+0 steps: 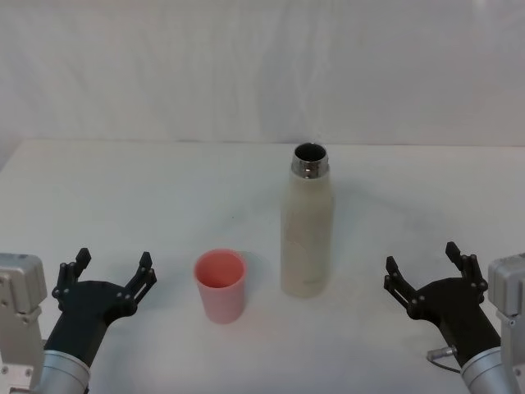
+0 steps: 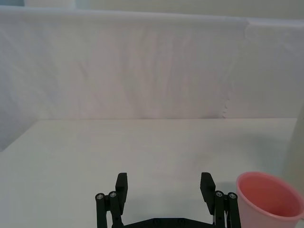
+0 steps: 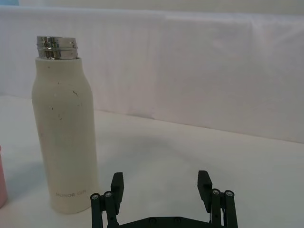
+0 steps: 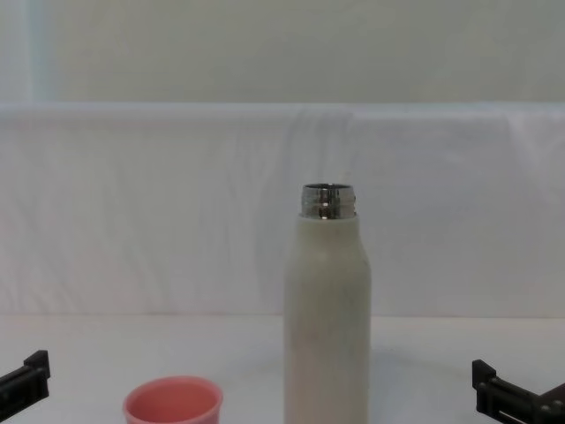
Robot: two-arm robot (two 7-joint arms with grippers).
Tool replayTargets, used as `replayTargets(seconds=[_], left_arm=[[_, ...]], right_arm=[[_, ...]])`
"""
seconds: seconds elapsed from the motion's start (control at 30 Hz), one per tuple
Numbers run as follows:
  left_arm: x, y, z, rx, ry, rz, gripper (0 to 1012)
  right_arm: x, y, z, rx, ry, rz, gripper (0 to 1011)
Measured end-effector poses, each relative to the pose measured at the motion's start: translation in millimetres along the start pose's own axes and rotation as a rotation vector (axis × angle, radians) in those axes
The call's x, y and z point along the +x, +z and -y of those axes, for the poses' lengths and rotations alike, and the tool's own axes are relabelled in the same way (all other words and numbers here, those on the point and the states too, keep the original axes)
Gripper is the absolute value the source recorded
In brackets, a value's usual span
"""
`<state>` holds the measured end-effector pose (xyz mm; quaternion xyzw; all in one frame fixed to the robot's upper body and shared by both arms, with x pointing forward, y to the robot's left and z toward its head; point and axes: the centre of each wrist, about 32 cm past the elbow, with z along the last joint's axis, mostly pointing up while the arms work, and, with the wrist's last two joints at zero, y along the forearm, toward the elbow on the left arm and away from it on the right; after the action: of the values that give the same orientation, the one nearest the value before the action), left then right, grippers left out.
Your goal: Grasp the thermos with one hand and pour water into the cup lid.
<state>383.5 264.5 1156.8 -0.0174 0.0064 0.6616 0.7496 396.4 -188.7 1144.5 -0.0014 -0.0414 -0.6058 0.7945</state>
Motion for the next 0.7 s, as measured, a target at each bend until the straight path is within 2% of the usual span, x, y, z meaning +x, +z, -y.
replayTargets(seconds=[0.7], left_arm=[[0.0,0.0,0.0,0.0,0.0,0.0,1001]], right_arm=[[0.0,0.0,0.0,0.0,0.0,0.0,1001]])
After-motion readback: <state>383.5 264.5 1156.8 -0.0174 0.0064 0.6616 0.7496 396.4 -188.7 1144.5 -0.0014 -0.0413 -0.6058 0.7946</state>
